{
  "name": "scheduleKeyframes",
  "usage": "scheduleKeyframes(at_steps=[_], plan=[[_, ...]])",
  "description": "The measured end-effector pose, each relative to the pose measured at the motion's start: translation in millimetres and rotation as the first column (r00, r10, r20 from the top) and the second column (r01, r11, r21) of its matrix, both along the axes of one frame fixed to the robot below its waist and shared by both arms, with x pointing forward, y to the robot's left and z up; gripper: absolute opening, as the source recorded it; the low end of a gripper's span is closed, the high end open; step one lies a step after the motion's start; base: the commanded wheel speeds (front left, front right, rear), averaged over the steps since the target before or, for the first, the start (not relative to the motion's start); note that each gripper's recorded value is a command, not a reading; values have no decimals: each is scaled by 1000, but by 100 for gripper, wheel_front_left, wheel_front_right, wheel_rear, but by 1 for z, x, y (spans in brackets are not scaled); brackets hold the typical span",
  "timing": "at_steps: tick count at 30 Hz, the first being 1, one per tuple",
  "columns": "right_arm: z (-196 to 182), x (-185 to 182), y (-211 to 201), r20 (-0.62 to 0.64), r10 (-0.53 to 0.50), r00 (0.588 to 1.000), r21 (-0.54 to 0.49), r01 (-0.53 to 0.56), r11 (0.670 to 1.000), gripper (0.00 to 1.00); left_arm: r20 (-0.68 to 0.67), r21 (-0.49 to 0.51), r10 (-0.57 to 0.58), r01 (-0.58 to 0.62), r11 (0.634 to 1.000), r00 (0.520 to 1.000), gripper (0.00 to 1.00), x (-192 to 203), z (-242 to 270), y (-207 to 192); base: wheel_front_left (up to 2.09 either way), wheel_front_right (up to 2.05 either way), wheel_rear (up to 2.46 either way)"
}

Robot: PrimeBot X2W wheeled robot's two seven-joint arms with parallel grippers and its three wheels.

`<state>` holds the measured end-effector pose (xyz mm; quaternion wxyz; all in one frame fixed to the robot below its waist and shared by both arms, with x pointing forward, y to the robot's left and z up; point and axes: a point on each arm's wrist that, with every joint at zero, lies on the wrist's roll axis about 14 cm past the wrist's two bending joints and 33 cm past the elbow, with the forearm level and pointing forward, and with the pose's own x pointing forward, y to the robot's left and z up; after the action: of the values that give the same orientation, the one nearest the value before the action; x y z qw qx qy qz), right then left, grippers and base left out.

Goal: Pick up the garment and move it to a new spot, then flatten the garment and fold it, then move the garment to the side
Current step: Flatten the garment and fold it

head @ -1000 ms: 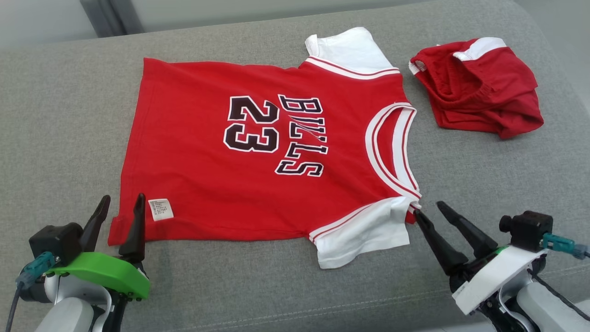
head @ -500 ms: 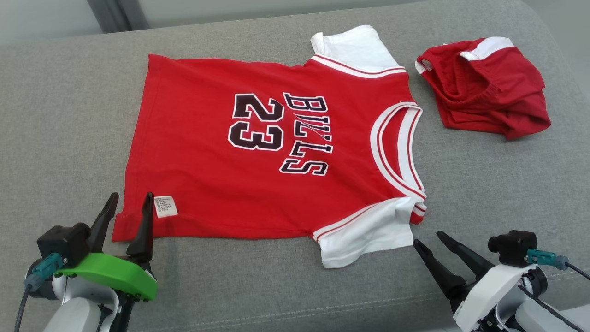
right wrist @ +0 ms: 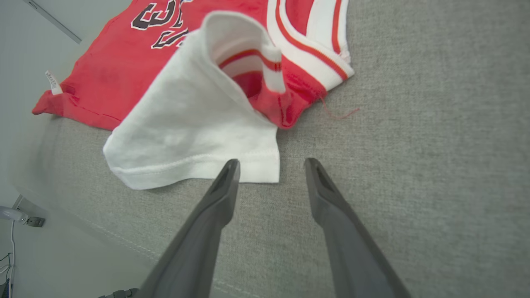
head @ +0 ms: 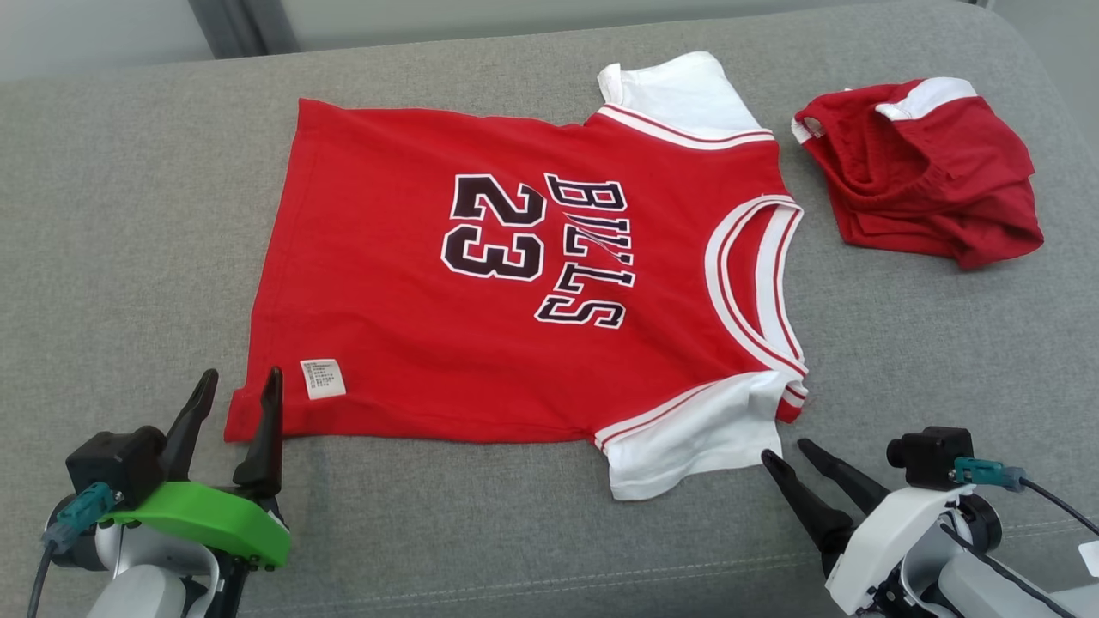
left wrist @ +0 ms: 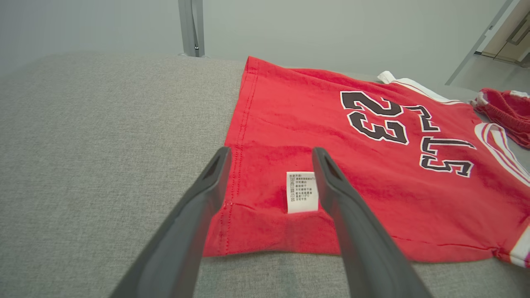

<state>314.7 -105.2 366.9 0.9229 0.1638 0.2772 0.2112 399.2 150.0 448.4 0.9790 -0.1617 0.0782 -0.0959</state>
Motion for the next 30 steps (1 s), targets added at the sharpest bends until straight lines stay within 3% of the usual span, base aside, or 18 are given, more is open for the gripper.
scheduleKeyframes(at_steps=[7,12,15,18,19,20,21,30], plan=[[-10,-3,7,-46,11,999,-1,-11,1000,62,9,10,2,-2,1000,1000,100,-2,1,2,0,0,0],[-12,-2,14,-58,21,998,6,-21,1000,58,15,13,9,-9,1000,1000,100,-2,3,5,0,0,0],[-10,1,18,-52,25,998,12,-24,1000,48,18,11,17,-17,1000,1000,100,-2,4,8,0,0,0],[-11,3,20,-55,22,998,16,-21,1000,36,17,10,23,-24,1000,1000,100,-2,3,9,0,0,0],[-11,4,20,-55,22,998,16,-21,1000,27,17,9,24,-24,1000,1000,100,-2,3,9,0,0,0],[-11,5,21,-54,21,998,18,-20,1000,8,17,8,25,-25,1000,1000,100,-2,3,9,0,0,0],[-11,5,21,-55,21,998,18,-20,1000,0,18,10,22,-22,1000,1000,100,-2,3,8,0,0,0],[-11,7,23,-57,24,998,18,-23,1000,0,20,5,23,-23,1000,1000,100,-2,3,7,0,0,0]])
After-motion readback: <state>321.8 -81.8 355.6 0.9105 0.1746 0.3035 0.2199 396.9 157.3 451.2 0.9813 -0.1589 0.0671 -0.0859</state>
